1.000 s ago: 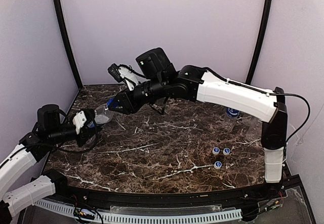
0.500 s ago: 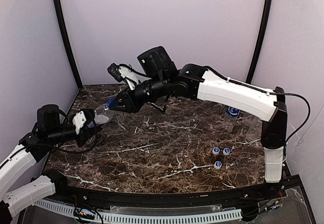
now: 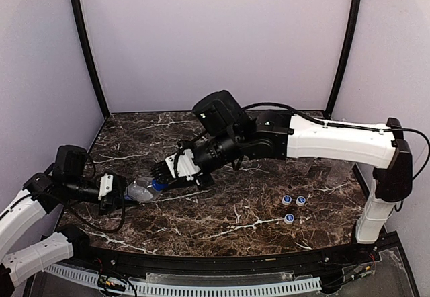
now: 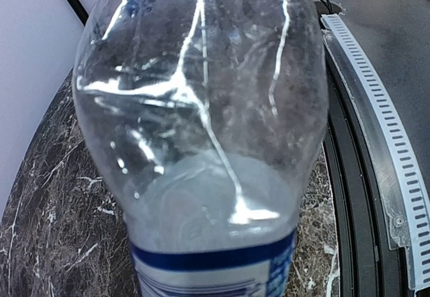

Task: Unscrew the bottle caps

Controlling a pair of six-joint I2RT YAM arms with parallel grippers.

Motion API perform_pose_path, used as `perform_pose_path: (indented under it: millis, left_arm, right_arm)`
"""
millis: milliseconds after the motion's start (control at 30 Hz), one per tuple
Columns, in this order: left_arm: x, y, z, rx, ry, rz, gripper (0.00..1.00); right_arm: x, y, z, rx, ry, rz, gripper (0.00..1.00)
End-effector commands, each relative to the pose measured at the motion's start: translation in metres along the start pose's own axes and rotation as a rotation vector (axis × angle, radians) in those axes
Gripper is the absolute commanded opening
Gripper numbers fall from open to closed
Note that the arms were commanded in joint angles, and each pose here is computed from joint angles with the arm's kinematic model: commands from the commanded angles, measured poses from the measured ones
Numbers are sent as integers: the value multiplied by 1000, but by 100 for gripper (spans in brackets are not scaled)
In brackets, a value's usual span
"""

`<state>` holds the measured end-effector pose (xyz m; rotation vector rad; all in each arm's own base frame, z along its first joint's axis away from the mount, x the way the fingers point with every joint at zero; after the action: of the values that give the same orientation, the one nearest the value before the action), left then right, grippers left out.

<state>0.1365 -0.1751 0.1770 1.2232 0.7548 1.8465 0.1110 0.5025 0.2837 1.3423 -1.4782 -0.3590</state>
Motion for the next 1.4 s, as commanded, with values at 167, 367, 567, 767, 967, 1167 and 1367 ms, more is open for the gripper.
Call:
perform_pose_path:
  millis: [167,367,567,767,967,1167,1367]
  left_arm:
    - [6,-32,-31,-43,-92,127,25]
    - [3,-21,-16,45,-28,71,24]
    - [2,-17,11,108,94,66,24]
    - [7,-24,61,145,350,92,24]
    - [15,-26,82,126,468,119,24]
    - [14,-28,80,127,461,120,24]
    - [14,-28,80,124,459,121,24]
  right_arm:
    - [31,-27,11,349,-55,244,0]
    - [23,-18,6,330,-125,200,48]
    - [30,19,-31,23,-295,56,99]
    - [33,38,-80,-602,-306,-141,94]
    - [21,10,-107,-1063,-302,-174,79]
    - [5,3,-106,-1144,-259,-153,75]
    - [0,2,-105,-1141,-239,-142,46]
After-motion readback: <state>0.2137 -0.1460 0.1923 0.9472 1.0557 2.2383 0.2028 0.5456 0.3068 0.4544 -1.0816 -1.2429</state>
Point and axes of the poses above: each gripper's point midway between its finger pads, its own x axis back along the fingers, its own z axis along the line the jaws close on, y = z × x, the point moved 1 cm from there along x, back along the fingers, and after that the axes turned 6 degrees about -x, right-handed, at the moved point
